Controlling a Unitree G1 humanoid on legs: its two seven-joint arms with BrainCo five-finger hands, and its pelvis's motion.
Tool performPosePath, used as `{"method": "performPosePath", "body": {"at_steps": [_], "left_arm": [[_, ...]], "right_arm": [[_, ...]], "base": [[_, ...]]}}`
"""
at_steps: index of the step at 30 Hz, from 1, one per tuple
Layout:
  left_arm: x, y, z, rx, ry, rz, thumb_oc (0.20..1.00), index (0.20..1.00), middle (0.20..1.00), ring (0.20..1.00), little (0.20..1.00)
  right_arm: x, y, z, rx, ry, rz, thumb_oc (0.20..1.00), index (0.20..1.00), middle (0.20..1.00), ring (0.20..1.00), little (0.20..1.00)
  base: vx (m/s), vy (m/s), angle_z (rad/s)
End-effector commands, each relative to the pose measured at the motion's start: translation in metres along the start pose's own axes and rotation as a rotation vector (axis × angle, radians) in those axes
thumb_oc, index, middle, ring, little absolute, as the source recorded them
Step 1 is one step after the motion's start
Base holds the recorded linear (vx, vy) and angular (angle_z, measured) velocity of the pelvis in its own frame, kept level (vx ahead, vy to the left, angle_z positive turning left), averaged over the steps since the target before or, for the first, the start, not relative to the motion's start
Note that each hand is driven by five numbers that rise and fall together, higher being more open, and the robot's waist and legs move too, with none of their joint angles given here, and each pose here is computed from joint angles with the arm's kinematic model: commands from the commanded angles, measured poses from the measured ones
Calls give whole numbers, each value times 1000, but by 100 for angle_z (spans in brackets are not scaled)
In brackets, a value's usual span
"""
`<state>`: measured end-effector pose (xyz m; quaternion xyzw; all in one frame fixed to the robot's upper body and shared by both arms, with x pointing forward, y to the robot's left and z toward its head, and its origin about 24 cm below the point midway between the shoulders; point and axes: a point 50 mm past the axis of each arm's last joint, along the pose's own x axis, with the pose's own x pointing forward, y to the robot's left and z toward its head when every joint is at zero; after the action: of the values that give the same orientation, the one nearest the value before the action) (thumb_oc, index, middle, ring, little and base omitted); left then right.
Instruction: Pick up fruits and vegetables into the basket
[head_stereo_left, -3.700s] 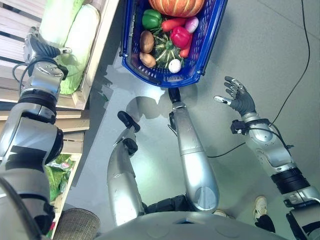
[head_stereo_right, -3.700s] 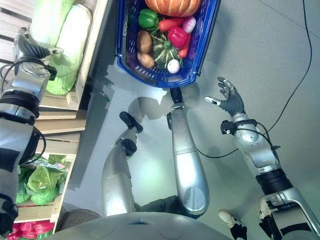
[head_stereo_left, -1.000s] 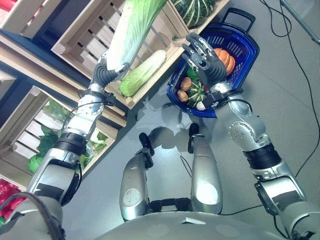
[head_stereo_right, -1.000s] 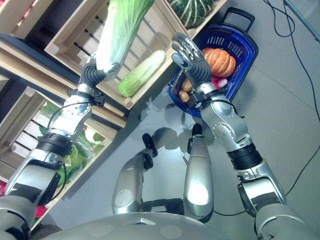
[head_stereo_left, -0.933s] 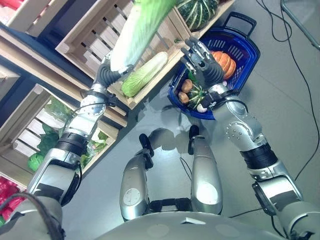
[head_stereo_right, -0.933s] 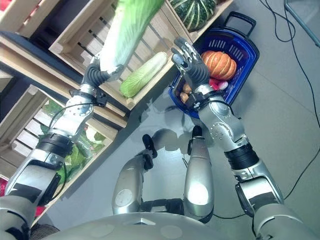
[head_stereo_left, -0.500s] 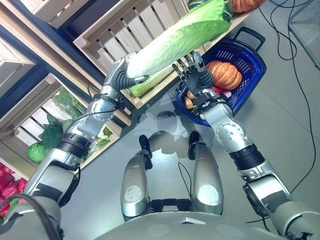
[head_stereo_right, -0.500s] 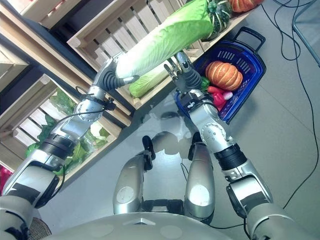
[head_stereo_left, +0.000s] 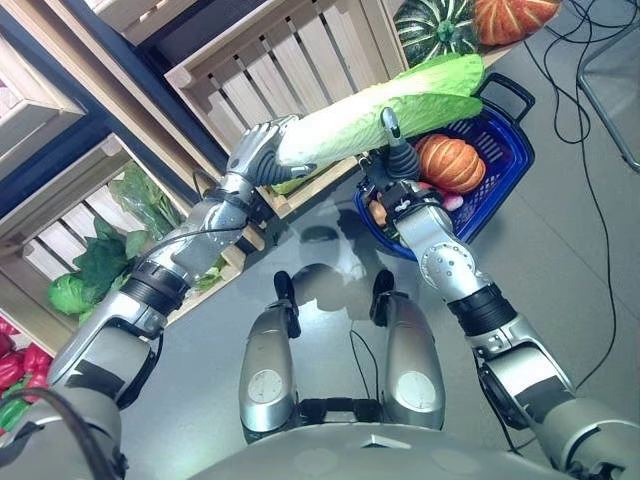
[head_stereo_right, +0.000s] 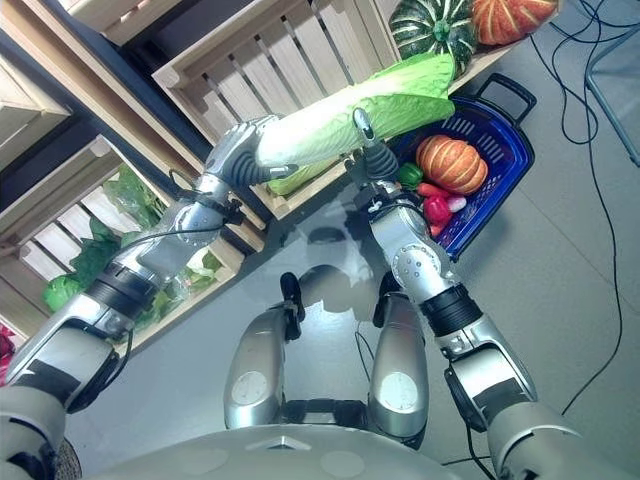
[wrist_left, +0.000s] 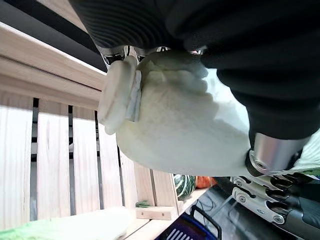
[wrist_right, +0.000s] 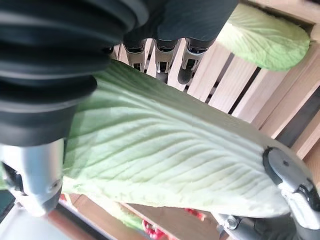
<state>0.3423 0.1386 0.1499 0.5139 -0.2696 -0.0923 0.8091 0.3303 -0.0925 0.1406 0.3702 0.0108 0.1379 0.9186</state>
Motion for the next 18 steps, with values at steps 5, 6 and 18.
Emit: {"method": "performPosePath", "body": {"at_steps": [5,6,18], "left_arm": [[3,-16,37,299,-201,-113,200,200,200,200,200],[3,-19,39,347,-215,-131,200,200,200,200,200],[-6,-40,46,283,-166,-301,1000,1000,1000,1000,1000]], "right_arm": [[13,43,13,31,-72,115,1000,1000,1000,1000,1000],[14,44,18,29,-104,118,1000,1000,1000,1000,1000],[10,66,88,-201,-580,203,200,200,200,200,200]], "base": [[0,0,0],[0,0,0],[-54,14,2]]}}
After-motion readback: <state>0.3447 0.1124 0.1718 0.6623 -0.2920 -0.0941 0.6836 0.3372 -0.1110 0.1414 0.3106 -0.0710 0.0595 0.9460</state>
